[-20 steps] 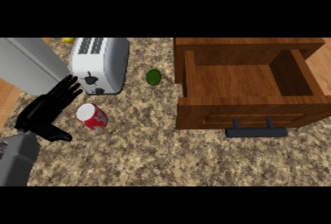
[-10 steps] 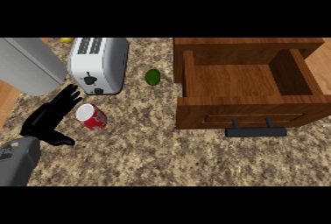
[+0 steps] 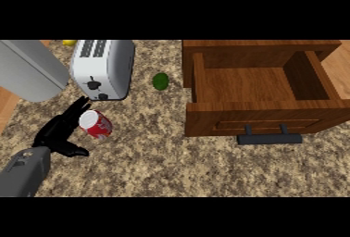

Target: Pick up the can, place it into the drawer and close the drawer

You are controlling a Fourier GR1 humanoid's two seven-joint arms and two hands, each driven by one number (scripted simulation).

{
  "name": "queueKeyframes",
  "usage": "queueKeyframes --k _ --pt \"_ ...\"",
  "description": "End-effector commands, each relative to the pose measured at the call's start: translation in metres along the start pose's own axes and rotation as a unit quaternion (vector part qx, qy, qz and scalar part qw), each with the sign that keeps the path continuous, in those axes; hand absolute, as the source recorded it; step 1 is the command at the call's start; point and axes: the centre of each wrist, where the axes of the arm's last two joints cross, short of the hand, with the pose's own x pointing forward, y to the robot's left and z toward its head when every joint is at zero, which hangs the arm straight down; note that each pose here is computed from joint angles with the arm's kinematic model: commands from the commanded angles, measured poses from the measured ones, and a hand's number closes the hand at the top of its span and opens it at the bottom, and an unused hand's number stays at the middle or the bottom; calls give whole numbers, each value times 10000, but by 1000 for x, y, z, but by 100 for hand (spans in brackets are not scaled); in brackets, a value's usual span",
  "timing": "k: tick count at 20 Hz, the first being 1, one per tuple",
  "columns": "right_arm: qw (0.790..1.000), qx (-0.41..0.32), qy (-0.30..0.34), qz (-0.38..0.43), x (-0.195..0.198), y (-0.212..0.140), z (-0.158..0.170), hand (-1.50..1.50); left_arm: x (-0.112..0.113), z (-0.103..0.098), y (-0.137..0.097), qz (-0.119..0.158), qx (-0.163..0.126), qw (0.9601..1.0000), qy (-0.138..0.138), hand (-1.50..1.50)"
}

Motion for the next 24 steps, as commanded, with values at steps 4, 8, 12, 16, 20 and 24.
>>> queueKeyframes --k 4,8,12,16,20,24 --pt "9999 107 -52 -12 7 0 -2 -150 -19 14 2 332 -193 9993 46 -150" --pt "9999 62 65 -96 2 -2 5 -150 -22 2 -11 382 -189 9991 -77 -150" --pt "9999 3 58 -121 10 3 5 -150 -12 -16 -19 745 -230 9970 -28 -150" --pt "9998 136 20 -116 11 12 21 -150 -15 -16 -23 912 -478 9946 -89 150" --pt "9998 153 83 -101 8 4 17 -150 -14 -27 -34 999 -939 9905 115 150" --pt "9998 112 85 -141 5 4 19 -150 -10 -42 -52 1155 -1342 9836 -332 150"
